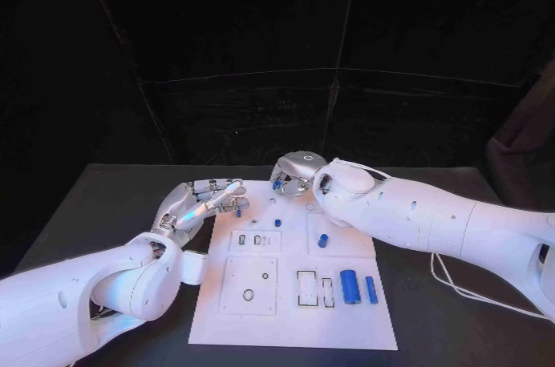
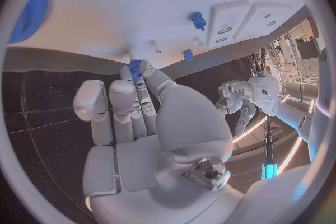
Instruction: Assemble the parts on the task board
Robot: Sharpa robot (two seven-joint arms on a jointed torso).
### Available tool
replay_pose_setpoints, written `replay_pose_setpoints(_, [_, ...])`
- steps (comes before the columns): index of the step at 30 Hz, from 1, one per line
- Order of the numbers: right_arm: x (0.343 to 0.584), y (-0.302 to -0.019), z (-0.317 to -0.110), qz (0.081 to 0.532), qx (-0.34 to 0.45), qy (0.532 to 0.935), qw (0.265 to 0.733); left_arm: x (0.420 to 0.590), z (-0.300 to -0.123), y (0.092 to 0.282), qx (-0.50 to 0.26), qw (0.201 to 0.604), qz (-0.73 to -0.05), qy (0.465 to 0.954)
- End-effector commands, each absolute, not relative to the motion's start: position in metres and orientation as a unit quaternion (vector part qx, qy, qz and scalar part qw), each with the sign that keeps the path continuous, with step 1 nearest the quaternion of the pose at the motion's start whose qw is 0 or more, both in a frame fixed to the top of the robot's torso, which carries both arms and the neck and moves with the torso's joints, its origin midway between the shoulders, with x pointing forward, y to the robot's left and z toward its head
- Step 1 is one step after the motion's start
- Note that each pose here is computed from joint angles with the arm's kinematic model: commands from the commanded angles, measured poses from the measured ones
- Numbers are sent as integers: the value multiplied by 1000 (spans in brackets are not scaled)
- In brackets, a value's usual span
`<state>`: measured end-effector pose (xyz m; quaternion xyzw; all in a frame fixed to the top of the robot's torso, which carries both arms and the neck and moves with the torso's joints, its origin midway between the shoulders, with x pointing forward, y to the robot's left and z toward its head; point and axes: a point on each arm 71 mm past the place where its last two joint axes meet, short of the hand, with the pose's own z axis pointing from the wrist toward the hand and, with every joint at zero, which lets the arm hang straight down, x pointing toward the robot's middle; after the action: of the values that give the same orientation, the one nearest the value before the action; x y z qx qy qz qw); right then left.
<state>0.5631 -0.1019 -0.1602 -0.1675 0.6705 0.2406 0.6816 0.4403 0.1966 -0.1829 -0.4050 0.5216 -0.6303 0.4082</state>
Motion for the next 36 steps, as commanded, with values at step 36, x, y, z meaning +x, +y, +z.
replay_pose_setpoints(36, [566, -92, -160, 187, -180, 676, 690, 441, -181, 196, -399, 402, -637, 523])
